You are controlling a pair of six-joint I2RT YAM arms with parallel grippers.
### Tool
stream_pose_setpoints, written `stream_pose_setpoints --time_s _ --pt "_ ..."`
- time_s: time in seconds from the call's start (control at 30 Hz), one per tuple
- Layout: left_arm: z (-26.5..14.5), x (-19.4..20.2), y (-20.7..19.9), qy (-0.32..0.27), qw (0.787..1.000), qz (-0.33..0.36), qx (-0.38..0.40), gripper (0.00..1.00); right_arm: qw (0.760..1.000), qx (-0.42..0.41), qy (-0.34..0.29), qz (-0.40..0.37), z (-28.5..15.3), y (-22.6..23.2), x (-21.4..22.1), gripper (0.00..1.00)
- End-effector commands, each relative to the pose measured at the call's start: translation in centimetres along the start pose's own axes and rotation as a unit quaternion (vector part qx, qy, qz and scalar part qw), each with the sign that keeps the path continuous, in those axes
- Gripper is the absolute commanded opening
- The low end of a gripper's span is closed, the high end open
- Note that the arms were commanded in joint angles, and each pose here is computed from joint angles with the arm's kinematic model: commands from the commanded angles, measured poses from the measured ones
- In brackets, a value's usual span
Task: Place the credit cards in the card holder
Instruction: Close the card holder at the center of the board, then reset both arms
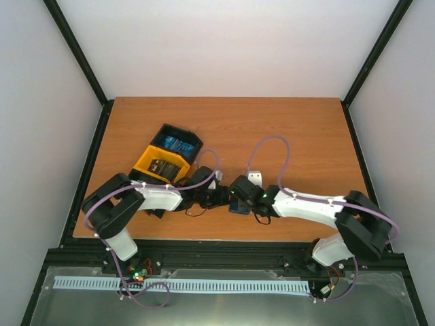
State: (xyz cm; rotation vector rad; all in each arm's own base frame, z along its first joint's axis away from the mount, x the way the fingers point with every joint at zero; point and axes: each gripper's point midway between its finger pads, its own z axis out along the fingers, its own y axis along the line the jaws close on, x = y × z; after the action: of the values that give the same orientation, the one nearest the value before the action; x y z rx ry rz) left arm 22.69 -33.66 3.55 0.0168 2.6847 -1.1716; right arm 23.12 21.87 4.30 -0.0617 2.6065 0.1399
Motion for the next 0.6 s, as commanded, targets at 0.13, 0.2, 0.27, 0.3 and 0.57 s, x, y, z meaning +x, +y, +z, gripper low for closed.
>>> stream_pose_setpoints --time_s 0.13,0.2,0.27,0.3,0.57 --pt "-6.9 -4.0 -2.5 -0.120 0.991 0.034 -0.054 0.97 0.994 0.005 -0.101 0.031 -9.3 -3.4 -5.2 0.41" --pt "-9.6 -4.5 -3.7 -0.152 0.986 0.047 -0.043 1.00 0.992 0.002 -0.121 0.043 -11.3 -4.8 -5.4 0.48" --pt "-12.2 -4.7 -4.7 -0.179 0.981 0.061 -0.033 1.00 0.989 -0.005 -0.141 0.053 -13.4 -6.2 -5.6 0.54" --pt "-13.7 -4.7 -5.2 -0.194 0.978 0.068 -0.027 1.00 0.986 -0.010 -0.154 0.058 -14.6 -6.9 -5.7 0.57" --pt "-26.0 -4.8 -9.1 -0.313 0.943 0.110 0.016 1.00 0.967 -0.053 -0.237 0.074 -22.7 -11.5 -6.6 0.71"
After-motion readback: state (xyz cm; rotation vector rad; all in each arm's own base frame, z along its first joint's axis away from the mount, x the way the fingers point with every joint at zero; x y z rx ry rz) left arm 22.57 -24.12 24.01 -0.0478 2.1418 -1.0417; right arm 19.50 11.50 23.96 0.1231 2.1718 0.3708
